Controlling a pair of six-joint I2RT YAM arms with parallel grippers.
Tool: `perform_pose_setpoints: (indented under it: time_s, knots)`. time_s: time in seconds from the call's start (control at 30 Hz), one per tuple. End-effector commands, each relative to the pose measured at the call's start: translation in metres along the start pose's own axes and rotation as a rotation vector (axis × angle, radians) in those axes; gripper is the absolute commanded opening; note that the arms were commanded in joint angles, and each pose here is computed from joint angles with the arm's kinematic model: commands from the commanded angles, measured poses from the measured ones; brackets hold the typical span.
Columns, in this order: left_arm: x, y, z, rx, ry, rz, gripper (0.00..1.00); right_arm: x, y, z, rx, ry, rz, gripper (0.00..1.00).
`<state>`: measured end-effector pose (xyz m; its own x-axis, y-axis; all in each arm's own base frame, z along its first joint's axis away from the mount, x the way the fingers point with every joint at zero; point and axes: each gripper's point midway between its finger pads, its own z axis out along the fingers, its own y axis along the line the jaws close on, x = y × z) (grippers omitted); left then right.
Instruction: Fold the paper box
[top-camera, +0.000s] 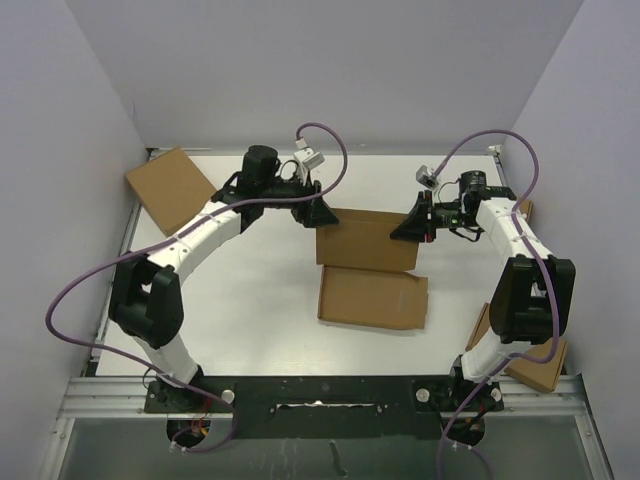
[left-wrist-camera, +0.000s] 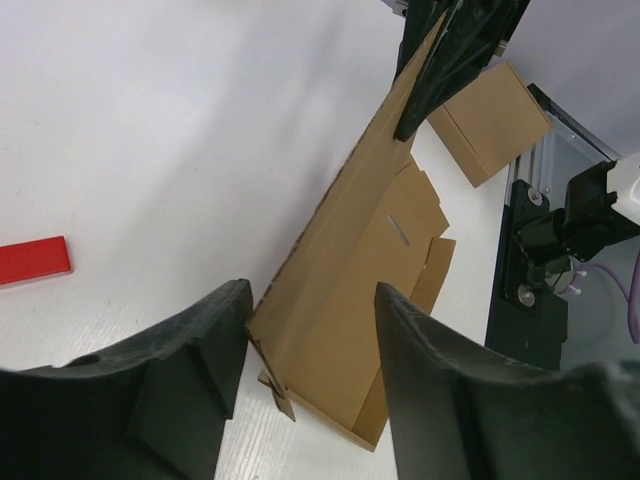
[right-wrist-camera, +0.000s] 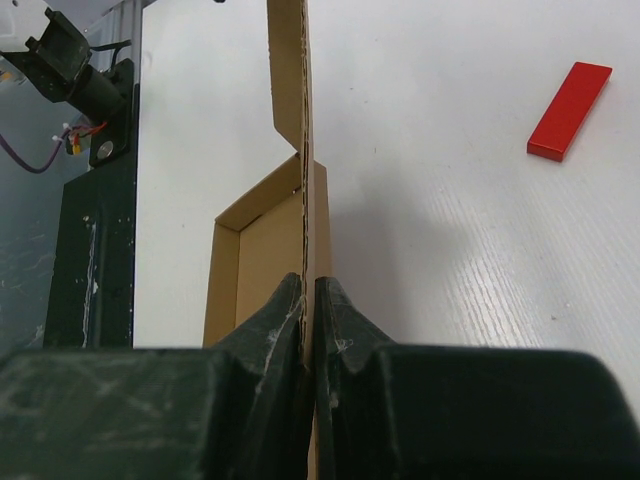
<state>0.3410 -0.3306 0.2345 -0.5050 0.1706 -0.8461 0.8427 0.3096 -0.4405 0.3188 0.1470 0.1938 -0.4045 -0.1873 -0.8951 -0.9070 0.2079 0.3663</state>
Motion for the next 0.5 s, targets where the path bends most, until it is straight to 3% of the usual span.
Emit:
perform_pose_setpoints:
  time_s: [0.0, 0.33, 0.47]
  knots:
    - [0.0024, 0.0009, 0.0068, 0.041, 0.044, 0.004, 0.47, -0.0302, 0.0163, -0.0026, -0.028, -0.053, -0.106, 0.00]
    - [0.0065, -0.0046, 0.0115, 0.103, 0.067, 0.002, 0.34, -0.0316, 0.0196, -0.0009, -0.040, -0.058, -0.112, 0.00]
    - [0.0072, -0.0045, 0.0142, 0.123, 0.073, -0.005, 0.17, -0.0312, 0.0204, -0.0008, -0.042, -0.058, -0.111, 0.00]
